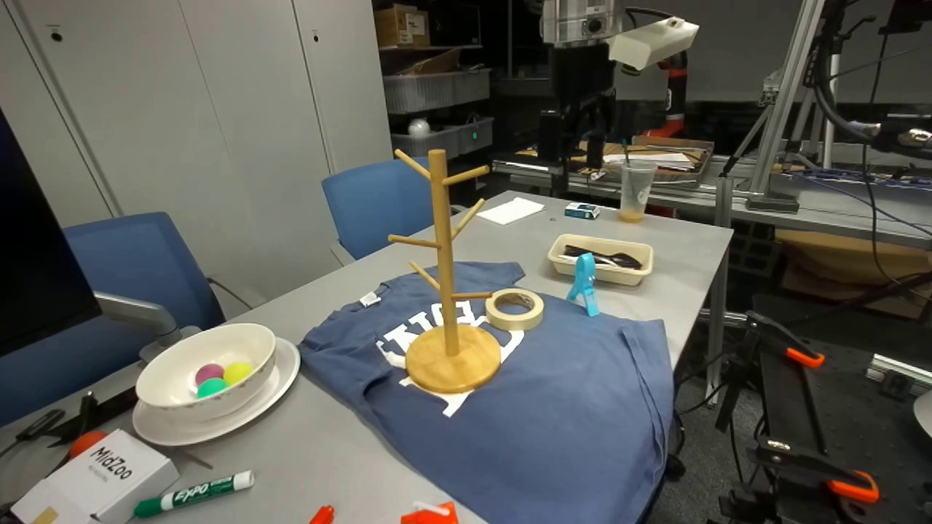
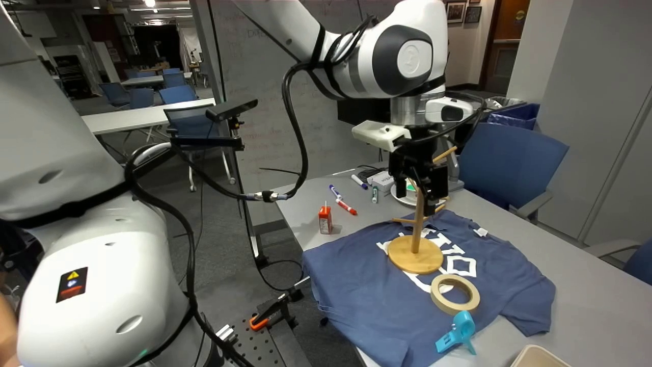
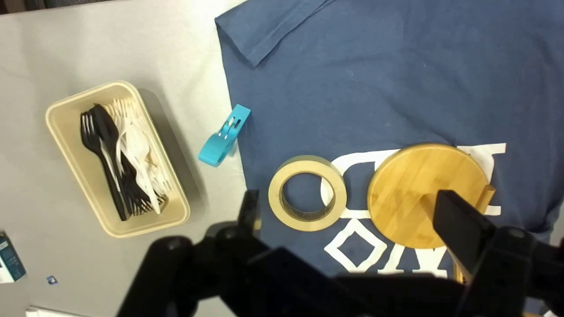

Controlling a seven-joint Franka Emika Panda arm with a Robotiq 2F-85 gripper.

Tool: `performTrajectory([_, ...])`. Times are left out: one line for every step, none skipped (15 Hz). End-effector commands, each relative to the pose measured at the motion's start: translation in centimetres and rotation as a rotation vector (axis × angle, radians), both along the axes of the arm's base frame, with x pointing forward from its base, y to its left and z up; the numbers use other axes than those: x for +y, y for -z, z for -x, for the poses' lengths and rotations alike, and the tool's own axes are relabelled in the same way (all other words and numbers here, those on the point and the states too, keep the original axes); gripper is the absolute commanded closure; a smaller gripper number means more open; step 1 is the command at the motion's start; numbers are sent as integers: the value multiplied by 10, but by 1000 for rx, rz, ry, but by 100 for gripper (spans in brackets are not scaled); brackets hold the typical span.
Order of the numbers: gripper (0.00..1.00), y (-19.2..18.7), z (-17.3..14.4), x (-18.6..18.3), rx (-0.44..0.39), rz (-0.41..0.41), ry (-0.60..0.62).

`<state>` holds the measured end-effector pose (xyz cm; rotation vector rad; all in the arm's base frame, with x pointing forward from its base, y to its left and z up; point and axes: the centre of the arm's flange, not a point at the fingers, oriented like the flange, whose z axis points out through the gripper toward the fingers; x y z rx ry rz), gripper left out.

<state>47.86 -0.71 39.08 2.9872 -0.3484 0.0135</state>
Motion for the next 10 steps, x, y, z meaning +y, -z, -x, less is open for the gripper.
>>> performTrajectory([0,0,0,0,0,-1,1])
performTrajectory([0,0,0,0,0,-1,2])
performTrajectory([0,7,-6,-1,9,7,7])
performTrajectory([0,13,-11,-4,9,1,15])
performTrajectory([0,21,-16,-9,16,-3,28])
performTrajectory([0,29,-20,-15,21,-9,38])
performTrajectory([0,39,-25,-23,21,-15,43])
performTrajectory([0,48,-29,-30,24,-23,49])
performTrajectory([0,58,-33,-38,21,-32,58])
performTrajectory([0,70,-37,-48,15,-40,75])
